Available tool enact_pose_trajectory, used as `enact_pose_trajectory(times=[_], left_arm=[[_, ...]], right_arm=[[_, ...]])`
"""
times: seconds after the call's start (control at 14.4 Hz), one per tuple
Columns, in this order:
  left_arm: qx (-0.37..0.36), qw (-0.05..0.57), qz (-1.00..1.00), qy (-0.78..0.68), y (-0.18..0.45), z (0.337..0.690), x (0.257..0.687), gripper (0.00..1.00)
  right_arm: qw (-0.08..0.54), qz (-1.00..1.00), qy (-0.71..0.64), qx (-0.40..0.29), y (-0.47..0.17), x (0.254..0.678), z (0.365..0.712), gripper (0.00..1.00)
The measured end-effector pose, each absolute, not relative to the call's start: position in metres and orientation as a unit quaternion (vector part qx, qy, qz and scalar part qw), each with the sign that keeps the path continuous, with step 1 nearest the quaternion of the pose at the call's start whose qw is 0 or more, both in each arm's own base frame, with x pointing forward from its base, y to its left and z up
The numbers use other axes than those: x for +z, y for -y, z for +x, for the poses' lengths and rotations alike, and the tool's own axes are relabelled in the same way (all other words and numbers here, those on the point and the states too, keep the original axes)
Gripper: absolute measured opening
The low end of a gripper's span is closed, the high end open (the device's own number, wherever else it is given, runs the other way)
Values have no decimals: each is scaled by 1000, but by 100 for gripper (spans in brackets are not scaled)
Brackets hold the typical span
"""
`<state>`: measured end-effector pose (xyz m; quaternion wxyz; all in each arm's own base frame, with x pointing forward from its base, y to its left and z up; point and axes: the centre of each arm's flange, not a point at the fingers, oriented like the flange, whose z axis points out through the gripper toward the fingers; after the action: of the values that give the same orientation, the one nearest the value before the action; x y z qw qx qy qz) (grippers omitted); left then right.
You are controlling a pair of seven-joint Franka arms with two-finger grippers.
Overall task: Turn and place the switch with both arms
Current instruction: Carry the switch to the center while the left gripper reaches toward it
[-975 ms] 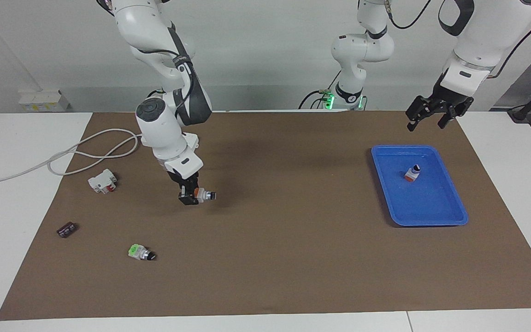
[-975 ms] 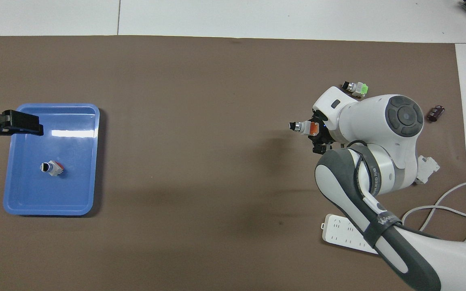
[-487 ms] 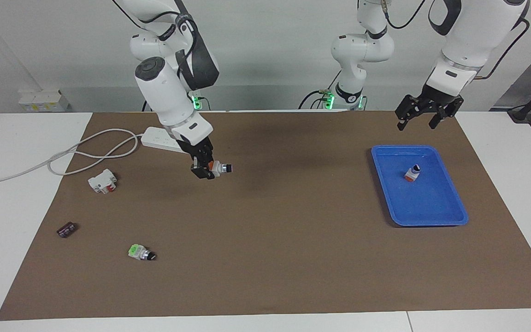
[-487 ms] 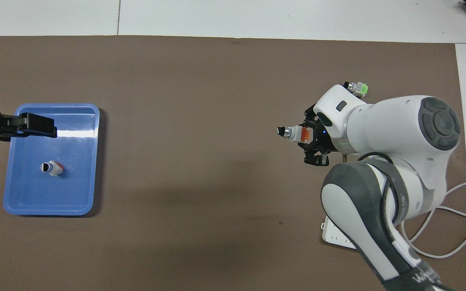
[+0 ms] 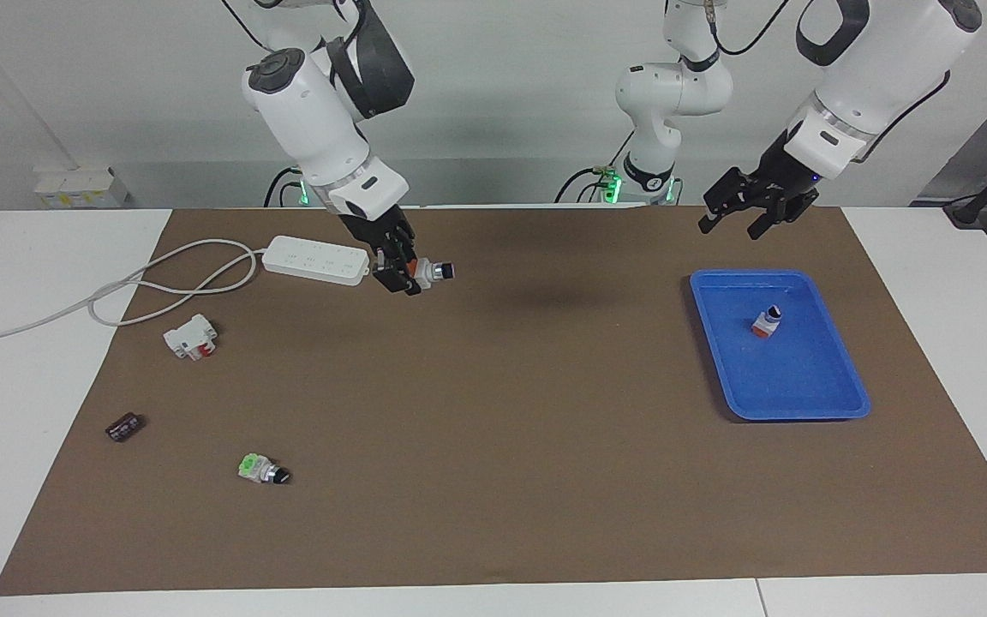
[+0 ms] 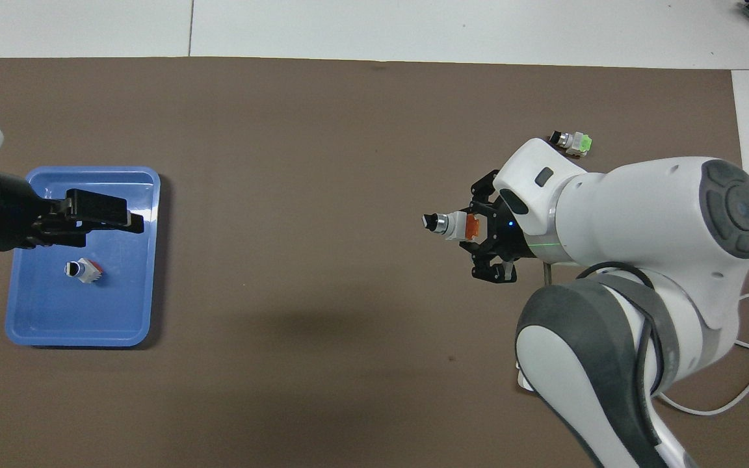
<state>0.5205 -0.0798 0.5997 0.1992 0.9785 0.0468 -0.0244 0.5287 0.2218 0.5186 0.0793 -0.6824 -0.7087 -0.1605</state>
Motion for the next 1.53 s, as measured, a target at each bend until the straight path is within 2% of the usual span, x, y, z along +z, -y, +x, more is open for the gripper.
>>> enact_pose_trajectory(times=[0.49, 0.7, 0.91, 1.04, 1.18, 1.25, 1.39, 1.53], left_arm=[[-84, 368, 910, -170, 152, 517, 582, 100], [-123, 418, 861, -261, 197, 509, 566, 100], [-160, 437, 826, -319, 208, 497, 557, 100], [-173, 442, 814, -335, 203, 488, 552, 94], [-186, 438, 806, -352, 200, 478, 546, 75], [-194, 435, 801, -363, 200, 474, 543, 75], [-205, 430, 797, -372, 205, 466, 542, 65], [-208, 430, 799, -366, 214, 460, 547, 65]], right_arm=[[130, -652, 733, -145, -265, 539, 505, 44], [144, -642, 739, -145, -280, 544, 497, 44], [158, -642, 736, -149, -284, 544, 495, 44], [158, -642, 735, -149, -284, 544, 495, 44], [158, -642, 735, -149, -284, 544, 495, 44], [159, -642, 735, -149, -284, 544, 495, 44], [158, -642, 735, -149, -283, 544, 495, 44], [158, -644, 733, -149, -281, 544, 496, 44]])
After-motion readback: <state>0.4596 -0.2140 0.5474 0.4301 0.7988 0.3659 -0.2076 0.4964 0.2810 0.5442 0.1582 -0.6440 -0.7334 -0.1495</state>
